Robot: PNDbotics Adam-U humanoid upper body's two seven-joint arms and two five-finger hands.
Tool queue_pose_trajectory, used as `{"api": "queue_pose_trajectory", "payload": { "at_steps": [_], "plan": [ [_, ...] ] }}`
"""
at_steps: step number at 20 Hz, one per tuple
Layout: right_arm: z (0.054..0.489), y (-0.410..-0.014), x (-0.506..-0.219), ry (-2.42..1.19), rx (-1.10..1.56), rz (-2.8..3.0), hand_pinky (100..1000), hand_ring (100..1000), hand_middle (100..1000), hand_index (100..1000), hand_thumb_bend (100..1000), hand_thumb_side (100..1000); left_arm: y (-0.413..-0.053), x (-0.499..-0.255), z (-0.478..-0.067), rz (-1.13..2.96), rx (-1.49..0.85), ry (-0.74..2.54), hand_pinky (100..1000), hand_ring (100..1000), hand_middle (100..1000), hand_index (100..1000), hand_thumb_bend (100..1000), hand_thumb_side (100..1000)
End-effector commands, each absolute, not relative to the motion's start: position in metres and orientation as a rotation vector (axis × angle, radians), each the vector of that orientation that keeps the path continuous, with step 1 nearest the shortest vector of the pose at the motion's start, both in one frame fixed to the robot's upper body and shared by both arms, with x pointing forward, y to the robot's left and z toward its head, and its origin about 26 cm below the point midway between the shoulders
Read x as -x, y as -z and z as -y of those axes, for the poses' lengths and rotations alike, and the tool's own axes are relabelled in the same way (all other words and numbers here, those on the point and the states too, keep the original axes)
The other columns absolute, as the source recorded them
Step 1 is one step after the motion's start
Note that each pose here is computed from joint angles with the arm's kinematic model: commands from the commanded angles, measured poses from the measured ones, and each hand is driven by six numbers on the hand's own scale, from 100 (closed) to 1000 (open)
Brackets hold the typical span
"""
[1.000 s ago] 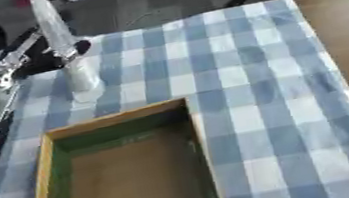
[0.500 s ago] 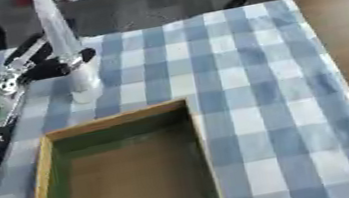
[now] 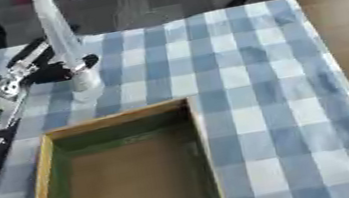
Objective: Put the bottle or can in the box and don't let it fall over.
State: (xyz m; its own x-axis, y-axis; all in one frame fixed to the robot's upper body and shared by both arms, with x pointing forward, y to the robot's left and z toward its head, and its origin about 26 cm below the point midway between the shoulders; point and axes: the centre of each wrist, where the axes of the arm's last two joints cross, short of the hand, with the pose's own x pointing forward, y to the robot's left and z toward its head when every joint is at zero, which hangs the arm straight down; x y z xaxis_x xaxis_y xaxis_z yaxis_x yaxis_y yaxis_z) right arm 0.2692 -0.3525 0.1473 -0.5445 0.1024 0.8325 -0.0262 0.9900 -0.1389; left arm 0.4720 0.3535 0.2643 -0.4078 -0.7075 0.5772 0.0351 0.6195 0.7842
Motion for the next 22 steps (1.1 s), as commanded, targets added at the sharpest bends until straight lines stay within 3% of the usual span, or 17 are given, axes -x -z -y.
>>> {"api": "queue_pose_trajectory", "payload": {
  "at_steps": [1,22],
  "plan": [
    [0.356,-0.152,-0.268,-0.178,0.076,2.151,853,990,1000,1000,100,671,-0.276,-0.469,-0.358,1.834,-0.568,0.924,1000,922,968,956,477,454],
    [0.357,-0.150,-0.268,-0.167,0.070,2.143,854,991,1000,1000,100,673,-0.259,-0.470,-0.357,1.792,-0.460,1.023,1000,935,981,975,472,493]
  ]
}}
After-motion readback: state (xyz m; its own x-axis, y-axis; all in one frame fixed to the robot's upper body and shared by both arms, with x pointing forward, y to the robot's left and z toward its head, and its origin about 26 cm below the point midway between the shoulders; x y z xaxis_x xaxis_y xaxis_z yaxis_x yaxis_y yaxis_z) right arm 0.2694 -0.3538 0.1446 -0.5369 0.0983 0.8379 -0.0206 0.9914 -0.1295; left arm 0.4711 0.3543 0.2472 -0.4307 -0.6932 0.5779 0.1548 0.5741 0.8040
